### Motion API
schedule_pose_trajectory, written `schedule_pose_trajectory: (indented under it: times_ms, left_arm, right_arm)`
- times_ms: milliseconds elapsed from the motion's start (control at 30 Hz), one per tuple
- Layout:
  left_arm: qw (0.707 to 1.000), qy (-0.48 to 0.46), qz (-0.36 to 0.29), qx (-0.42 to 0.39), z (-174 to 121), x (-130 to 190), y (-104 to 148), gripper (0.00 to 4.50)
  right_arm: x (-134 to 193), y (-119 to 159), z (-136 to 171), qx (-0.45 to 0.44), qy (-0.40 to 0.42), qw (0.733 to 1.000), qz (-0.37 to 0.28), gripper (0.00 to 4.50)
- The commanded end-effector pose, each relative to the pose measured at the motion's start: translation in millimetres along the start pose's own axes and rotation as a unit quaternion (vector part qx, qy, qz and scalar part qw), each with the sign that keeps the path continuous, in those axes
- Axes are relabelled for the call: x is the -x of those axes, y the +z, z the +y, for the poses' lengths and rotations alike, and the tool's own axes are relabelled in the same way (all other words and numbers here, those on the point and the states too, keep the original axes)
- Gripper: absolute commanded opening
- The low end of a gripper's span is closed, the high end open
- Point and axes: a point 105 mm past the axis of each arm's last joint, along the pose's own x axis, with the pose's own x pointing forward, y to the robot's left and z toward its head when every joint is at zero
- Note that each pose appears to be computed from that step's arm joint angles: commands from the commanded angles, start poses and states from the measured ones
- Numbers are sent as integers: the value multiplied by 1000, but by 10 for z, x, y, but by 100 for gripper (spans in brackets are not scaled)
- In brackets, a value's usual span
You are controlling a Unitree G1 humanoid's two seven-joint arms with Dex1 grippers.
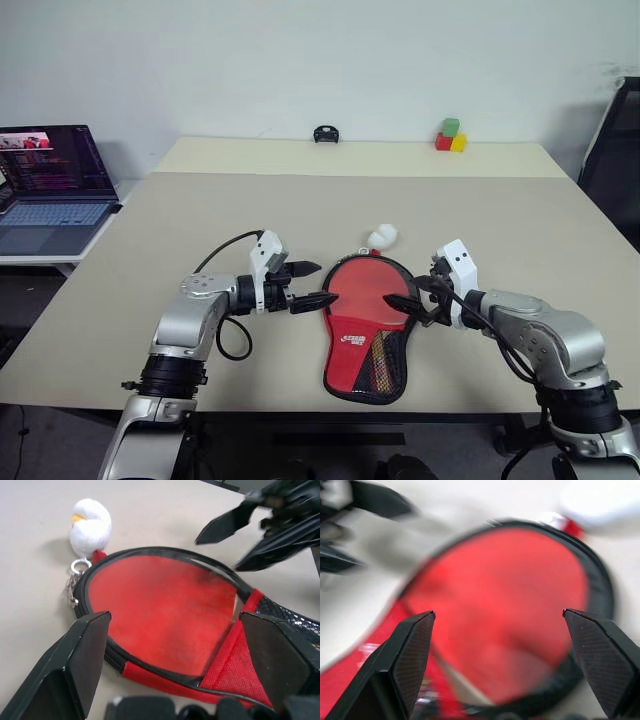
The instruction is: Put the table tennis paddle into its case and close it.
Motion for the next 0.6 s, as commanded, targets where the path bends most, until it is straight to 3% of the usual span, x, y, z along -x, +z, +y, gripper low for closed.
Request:
schedule_pose_trajectory:
  times_ms: [33, 233, 400, 500, 600]
  left_arm:
    - [1000, 4, -12, -21, -17, 42, 132, 450]
    - [1000, 11, -12, -22, -9, 58, 144, 450]
    - [999, 19, -11, -27, 2, 93, 152, 450]
    - [999, 20, -9, -29, -1, 109, 154, 450]
    - [999, 21, -9, -29, -4, 125, 150, 450]
  right_arm:
    - [-62, 149, -190, 4, -38, 999, -26, 448]
    - [-187, 163, -319, -33, -40, 998, -26, 448]
    - [-353, 120, -271, -88, 5, 996, -8, 448]
    - [-427, 112, -237, -89, 20, 996, 1, 390]
    - [-480, 106, -166, -90, 40, 995, 8, 294]
